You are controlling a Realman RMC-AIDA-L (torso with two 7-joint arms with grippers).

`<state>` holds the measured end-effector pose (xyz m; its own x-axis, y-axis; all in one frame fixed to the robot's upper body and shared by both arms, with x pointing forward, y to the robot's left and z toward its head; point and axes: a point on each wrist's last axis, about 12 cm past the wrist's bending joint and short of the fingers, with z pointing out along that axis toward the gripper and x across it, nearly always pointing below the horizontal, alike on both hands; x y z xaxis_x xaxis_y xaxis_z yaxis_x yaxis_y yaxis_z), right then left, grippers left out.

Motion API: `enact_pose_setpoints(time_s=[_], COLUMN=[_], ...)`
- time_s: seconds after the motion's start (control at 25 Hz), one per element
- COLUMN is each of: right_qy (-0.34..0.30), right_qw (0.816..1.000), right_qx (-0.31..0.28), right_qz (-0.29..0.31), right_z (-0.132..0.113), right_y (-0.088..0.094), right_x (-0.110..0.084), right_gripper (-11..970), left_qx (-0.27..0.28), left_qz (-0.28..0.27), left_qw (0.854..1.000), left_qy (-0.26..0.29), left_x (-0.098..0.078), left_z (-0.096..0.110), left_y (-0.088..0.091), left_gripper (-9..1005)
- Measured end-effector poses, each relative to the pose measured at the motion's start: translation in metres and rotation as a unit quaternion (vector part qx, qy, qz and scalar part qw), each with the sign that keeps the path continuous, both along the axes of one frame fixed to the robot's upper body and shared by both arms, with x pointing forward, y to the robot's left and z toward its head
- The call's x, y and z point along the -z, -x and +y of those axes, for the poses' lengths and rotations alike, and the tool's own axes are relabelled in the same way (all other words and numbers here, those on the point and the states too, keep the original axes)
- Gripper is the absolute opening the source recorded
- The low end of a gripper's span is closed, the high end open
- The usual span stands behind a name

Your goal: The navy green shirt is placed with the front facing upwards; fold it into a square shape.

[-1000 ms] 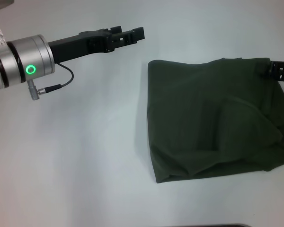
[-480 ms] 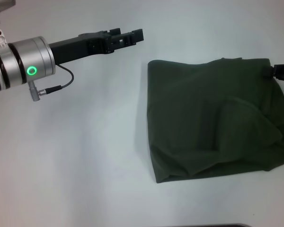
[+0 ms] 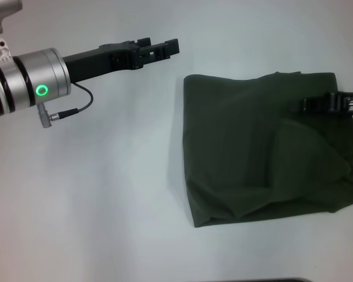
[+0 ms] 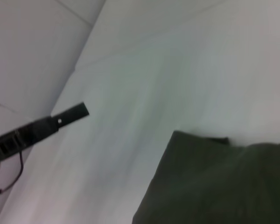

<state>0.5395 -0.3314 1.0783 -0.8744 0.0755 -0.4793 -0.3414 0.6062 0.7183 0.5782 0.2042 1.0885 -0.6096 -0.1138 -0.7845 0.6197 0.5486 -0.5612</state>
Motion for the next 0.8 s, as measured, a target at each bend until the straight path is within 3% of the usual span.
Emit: enact_pose_setpoints(time_s=[0.48,0.8], right_qy=[0.014,-0.004], right_qw=[0.999,0.998], right_qx=[-0.02,-0.035], right_qz=[0.025,0.043], right_z=[0.016,0.005], right_y=[-0.002,0.014], right_x=[0.012,0.011], right_gripper=[94,95], left_qx=[-0.006,-0.009], left_qz=[0.001,0.004], left_qw=[1.0,1.0], left_qy=[-0.002,-0.004], left_x=[0.001,0.004], left_z=[0.0,0.0], left_y=[-0.001,0.0], left_gripper=[875,875])
